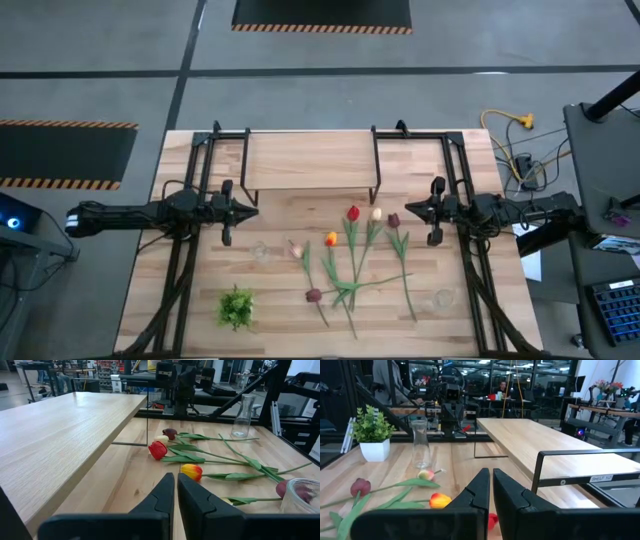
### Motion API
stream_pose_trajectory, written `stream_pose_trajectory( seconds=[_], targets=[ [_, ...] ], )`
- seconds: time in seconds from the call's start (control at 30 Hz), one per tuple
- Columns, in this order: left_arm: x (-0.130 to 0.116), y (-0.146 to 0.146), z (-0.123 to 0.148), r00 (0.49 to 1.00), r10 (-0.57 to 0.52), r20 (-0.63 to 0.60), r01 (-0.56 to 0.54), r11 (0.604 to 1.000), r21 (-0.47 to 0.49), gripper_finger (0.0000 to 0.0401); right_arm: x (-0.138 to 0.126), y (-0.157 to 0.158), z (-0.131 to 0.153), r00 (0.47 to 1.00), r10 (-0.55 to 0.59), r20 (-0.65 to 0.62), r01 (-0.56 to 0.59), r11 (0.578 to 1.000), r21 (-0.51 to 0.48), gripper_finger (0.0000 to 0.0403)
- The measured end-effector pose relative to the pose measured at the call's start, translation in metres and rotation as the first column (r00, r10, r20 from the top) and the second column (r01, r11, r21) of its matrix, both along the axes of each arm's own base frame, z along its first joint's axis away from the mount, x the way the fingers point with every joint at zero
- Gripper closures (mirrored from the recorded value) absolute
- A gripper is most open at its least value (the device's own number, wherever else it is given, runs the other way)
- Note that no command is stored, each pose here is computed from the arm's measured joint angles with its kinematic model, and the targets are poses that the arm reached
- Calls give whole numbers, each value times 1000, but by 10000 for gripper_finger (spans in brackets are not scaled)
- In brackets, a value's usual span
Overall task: Pick and place flowers into a vace then onto a shelf
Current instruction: Put the top dark red flower into the right transparent flower vase
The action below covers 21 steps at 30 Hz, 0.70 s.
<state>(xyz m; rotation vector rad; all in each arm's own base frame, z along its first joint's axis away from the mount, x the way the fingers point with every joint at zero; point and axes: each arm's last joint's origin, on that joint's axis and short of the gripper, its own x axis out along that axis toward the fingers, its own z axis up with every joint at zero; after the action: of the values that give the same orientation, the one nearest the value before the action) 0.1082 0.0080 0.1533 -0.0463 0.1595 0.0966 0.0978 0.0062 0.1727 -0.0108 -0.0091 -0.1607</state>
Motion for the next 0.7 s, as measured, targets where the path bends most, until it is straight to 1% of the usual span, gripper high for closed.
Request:
stream_pose_trajectory(
  seconds=[0.13,0.23,0.33,0.4,0.53,0.6,0.7],
  targets=[
    [0,0,0,1000,0,0,0,1000,0,396,0,0,6,998,0,56,1,1000,-10,390],
    [0,0,0,1000,0,0,0,1000,0,396,0,0,7,997,5,80,-10,998,58,390],
    [0,0,0,1000,0,0,0,1000,0,396,0,0,9,995,11,102,-20,996,82,390],
    [0,0,0,1000,1,0,-1,1000,0,396,0,0,11,993,12,117,-26,993,117,390],
    [0,0,2,1000,2,24,-2,1000,2,396,-1,0,28,989,10,150,-39,982,187,390],
    [0,0,2,1000,2,21,-2,1000,2,396,1,1,34,991,11,132,-37,980,196,390],
    [0,0,2,1000,2,20,-2,1000,2,396,8,1,45,998,1,60,-13,981,196,388]
  ],
)
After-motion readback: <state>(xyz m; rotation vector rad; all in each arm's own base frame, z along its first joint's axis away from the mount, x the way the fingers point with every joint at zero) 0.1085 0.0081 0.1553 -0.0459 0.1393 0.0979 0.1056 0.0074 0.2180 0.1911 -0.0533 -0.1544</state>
